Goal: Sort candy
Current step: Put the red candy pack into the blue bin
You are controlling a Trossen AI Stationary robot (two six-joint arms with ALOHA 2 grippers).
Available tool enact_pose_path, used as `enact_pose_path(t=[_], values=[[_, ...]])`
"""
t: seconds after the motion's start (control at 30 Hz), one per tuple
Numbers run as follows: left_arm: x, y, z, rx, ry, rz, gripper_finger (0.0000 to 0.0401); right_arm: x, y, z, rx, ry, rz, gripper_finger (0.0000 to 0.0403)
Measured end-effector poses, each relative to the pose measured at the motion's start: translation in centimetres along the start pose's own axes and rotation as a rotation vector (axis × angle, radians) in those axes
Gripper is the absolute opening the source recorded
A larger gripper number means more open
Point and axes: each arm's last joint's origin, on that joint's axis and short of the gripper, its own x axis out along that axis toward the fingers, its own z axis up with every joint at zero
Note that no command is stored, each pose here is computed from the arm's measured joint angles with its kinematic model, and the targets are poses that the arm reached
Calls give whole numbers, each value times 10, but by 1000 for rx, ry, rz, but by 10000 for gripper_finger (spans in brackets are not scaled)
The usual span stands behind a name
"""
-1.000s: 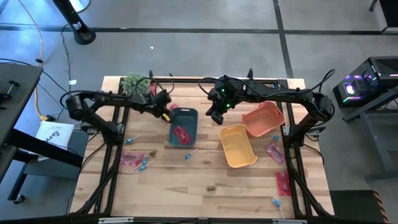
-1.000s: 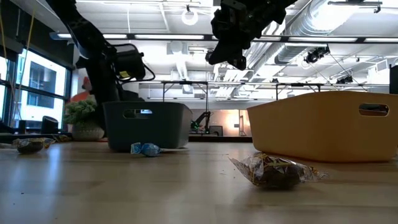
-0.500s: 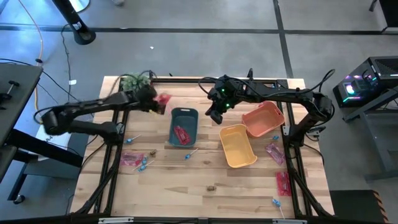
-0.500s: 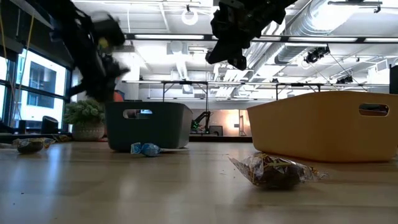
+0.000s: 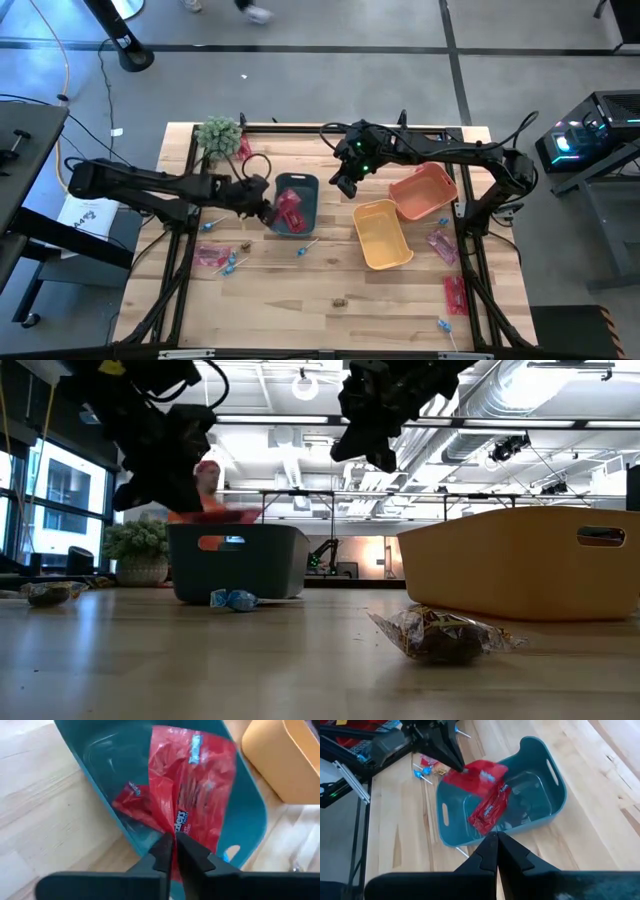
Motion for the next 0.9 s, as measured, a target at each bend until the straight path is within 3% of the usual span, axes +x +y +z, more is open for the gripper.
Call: enact_pose_path(t=[0.27, 0.4, 0.53, 0.73, 0.9], values=[[-9, -3, 23, 24, -95, -23, 131, -1, -2, 1, 10, -3, -3, 0], [-37, 2, 67, 70, -256, 131, 174, -1, -2, 1, 13, -4, -2, 0], [-52, 29, 109, 89, -319, 337, 194, -1, -1, 1, 12, -5, 5, 0], [-8, 86, 128, 24, 8, 464, 198, -1, -1, 2, 11, -15, 8, 0], [35, 111, 133, -5, 151, 570, 198, -1, -1, 3, 33, -30, 12, 0]])
